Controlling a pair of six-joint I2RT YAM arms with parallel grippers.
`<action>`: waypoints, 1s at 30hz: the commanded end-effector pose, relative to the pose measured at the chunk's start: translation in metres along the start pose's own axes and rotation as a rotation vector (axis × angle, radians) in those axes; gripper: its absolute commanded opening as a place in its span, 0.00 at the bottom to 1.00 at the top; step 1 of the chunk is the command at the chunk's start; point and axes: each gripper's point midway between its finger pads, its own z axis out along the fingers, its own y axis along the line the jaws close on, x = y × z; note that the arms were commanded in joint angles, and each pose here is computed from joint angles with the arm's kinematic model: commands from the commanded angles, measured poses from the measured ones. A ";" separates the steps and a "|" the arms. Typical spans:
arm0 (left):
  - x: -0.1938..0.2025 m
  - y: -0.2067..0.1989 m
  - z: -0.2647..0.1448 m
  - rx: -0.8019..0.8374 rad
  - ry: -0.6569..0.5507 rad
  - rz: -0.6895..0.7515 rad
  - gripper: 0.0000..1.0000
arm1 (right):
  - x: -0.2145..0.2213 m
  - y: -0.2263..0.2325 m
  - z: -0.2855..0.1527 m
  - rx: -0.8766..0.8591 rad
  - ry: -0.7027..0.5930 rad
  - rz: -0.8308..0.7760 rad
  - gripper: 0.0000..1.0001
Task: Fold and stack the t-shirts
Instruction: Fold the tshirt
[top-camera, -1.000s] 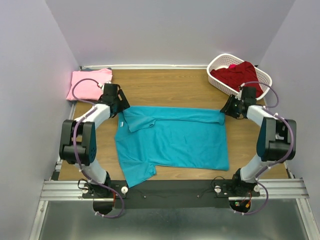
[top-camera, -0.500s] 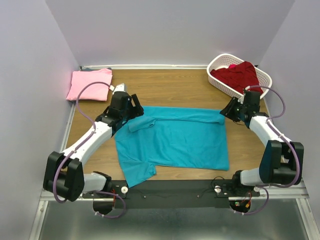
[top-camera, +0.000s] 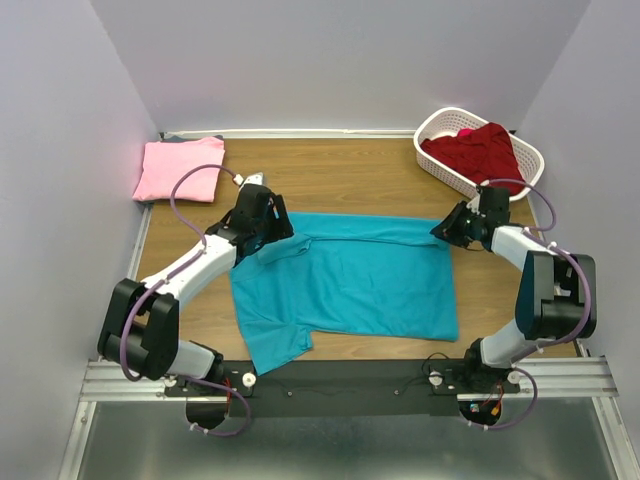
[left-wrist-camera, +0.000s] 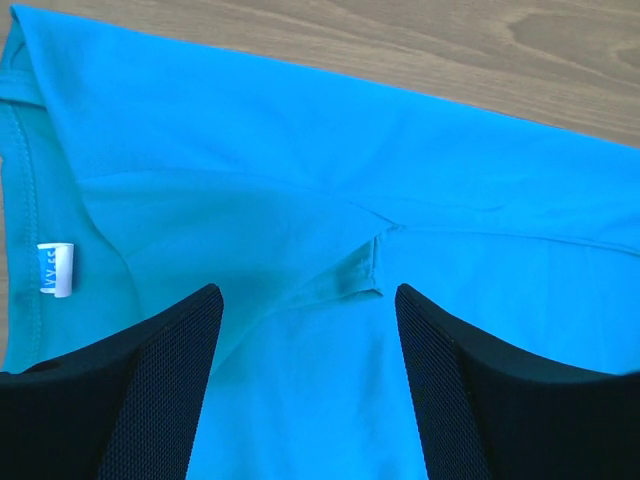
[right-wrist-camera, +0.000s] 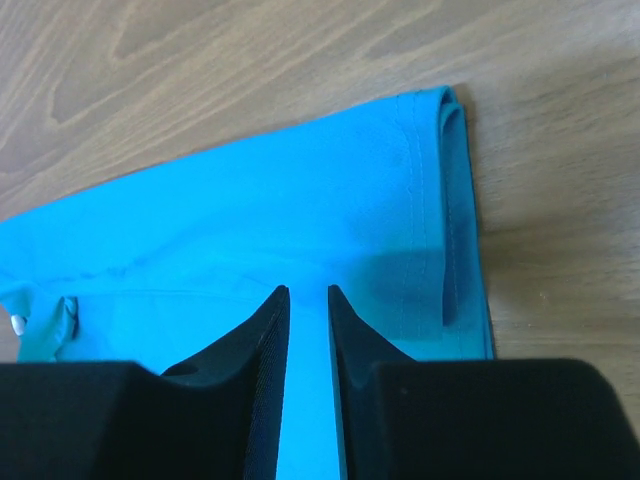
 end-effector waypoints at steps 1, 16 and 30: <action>-0.007 0.006 -0.007 -0.025 -0.039 0.016 0.77 | 0.013 -0.009 0.009 0.007 0.025 0.026 0.28; 0.006 0.019 -0.050 -0.006 -0.074 -0.059 0.77 | 0.032 -0.032 -0.001 0.059 0.039 0.006 0.26; 0.017 0.023 -0.047 -0.017 -0.058 -0.135 0.91 | 0.003 0.017 -0.035 -0.025 -0.043 -0.101 0.34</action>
